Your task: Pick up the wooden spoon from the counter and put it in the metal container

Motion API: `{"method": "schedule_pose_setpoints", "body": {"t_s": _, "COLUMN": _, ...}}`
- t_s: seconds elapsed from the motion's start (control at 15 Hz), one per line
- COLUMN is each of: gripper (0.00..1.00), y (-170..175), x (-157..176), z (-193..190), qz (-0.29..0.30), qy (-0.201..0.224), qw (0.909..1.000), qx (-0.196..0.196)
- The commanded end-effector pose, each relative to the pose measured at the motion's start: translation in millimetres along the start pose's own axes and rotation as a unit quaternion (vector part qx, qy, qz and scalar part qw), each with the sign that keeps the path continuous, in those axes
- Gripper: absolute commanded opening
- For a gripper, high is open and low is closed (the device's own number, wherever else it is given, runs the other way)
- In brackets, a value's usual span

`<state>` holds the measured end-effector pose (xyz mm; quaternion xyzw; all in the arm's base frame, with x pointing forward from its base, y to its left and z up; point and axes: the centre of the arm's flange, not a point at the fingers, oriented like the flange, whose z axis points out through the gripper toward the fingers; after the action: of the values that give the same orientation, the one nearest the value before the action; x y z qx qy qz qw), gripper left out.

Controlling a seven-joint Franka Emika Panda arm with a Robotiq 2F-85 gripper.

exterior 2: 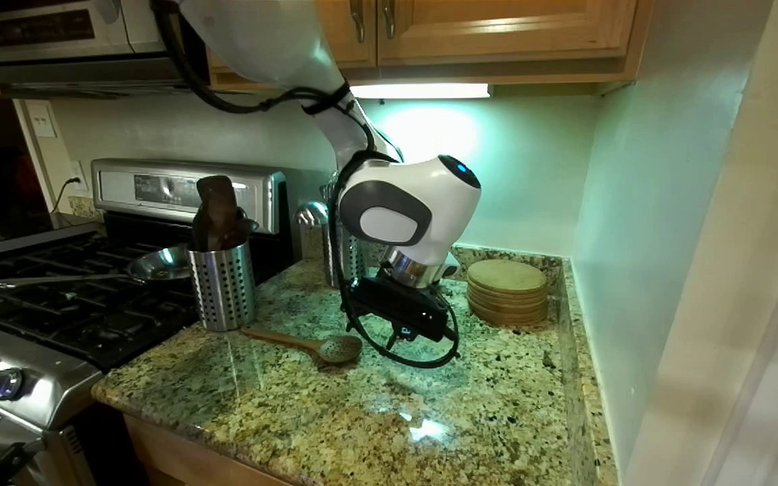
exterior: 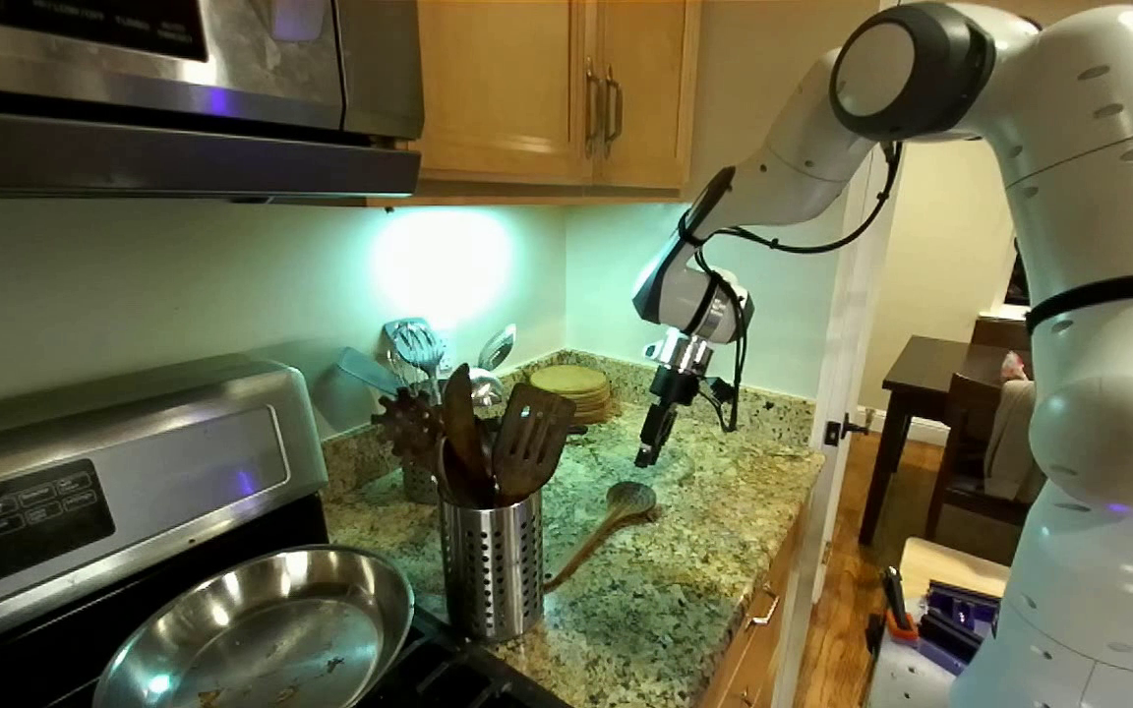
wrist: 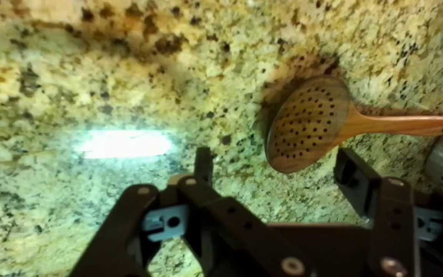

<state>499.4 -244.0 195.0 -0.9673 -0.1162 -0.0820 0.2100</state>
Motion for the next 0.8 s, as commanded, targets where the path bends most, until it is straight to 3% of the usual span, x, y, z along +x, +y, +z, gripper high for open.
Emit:
{"method": "schedule_pose_setpoints", "body": {"t_s": 0.0, "gripper": 1.0, "y": 10.9, "x": 8.4, "z": 13.8, "qz": 0.0, "qy": -0.021, "qw": 0.9998, "qx": 0.007}}
{"method": "schedule_pose_setpoints", "body": {"t_s": 0.73, "gripper": 1.0, "y": -1.9, "x": 16.0, "z": 42.1, "qz": -0.022, "qy": -0.07, "qw": 0.9956, "qx": 0.057}}
